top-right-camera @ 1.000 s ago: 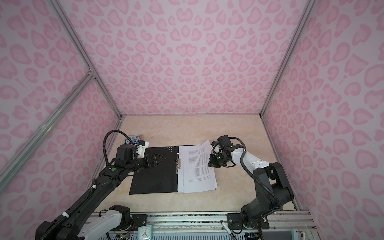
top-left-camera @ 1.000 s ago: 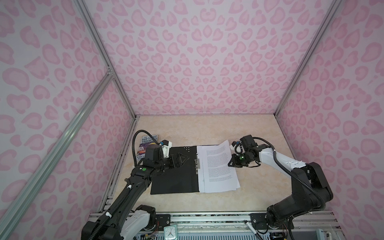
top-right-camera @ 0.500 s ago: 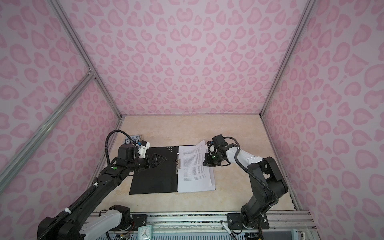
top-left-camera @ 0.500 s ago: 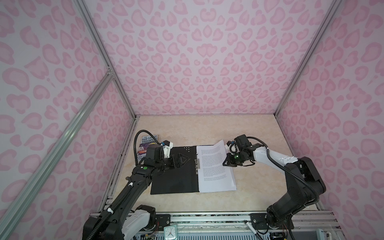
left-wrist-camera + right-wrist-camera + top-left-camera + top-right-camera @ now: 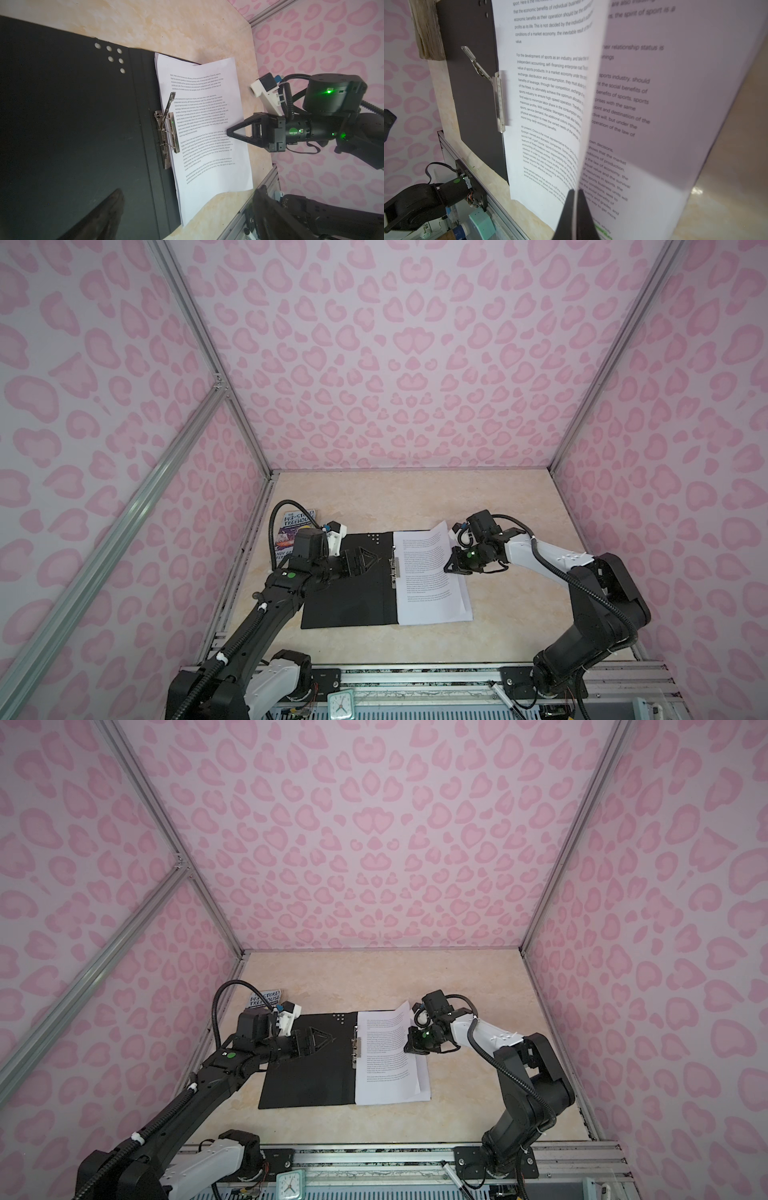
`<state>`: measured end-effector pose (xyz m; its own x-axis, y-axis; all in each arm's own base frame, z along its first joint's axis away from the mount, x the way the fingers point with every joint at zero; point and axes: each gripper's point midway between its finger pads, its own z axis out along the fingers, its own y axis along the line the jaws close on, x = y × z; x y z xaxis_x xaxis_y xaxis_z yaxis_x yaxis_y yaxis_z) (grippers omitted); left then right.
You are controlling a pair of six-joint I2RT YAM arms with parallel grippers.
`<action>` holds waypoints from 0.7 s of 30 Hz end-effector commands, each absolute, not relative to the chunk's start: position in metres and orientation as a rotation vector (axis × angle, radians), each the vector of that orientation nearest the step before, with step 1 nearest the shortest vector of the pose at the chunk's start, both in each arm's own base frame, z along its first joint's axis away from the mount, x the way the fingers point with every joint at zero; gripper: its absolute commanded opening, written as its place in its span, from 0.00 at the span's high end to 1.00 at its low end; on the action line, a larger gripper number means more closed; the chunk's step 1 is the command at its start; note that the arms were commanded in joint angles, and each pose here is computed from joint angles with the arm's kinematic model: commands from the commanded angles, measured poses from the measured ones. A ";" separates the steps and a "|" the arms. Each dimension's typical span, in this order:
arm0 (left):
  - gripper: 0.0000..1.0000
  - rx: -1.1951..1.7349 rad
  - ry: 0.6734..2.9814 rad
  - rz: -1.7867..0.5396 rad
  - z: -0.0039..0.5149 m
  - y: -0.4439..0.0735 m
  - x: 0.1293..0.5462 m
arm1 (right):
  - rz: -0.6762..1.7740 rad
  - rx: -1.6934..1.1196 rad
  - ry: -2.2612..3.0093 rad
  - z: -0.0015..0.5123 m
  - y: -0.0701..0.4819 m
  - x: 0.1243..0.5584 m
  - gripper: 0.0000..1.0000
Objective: Put the files into the folder
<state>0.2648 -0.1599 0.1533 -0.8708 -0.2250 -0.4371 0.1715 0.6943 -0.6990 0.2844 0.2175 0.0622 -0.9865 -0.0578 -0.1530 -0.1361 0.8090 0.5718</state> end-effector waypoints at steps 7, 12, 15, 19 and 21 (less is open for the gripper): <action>0.02 -0.051 2.442 -1.099 0.144 -0.165 0.260 | 0.845 -0.123 2.897 0.053 0.209 0.285 0.60; 0.03 -0.012 2.530 -1.089 0.123 -0.185 0.248 | 0.705 -0.016 2.904 0.047 0.182 0.293 0.31; 0.03 0.027 2.593 -1.029 0.106 -0.197 0.242 | 0.582 0.084 2.875 0.048 0.158 0.300 0.21; 0.02 0.060 2.647 -0.952 0.090 -0.206 0.241 | 0.621 0.192 2.816 0.050 0.146 0.301 0.18; 0.03 0.080 2.656 -0.944 0.087 -0.211 0.242 | 0.658 0.215 2.803 0.048 0.148 0.298 0.17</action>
<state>0.2306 -0.2085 0.0861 -0.9607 -0.0476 -0.2733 0.1415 0.7631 -0.6305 0.2948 0.1479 0.0497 -0.9674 0.1556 -0.1997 0.0547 0.8988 0.4350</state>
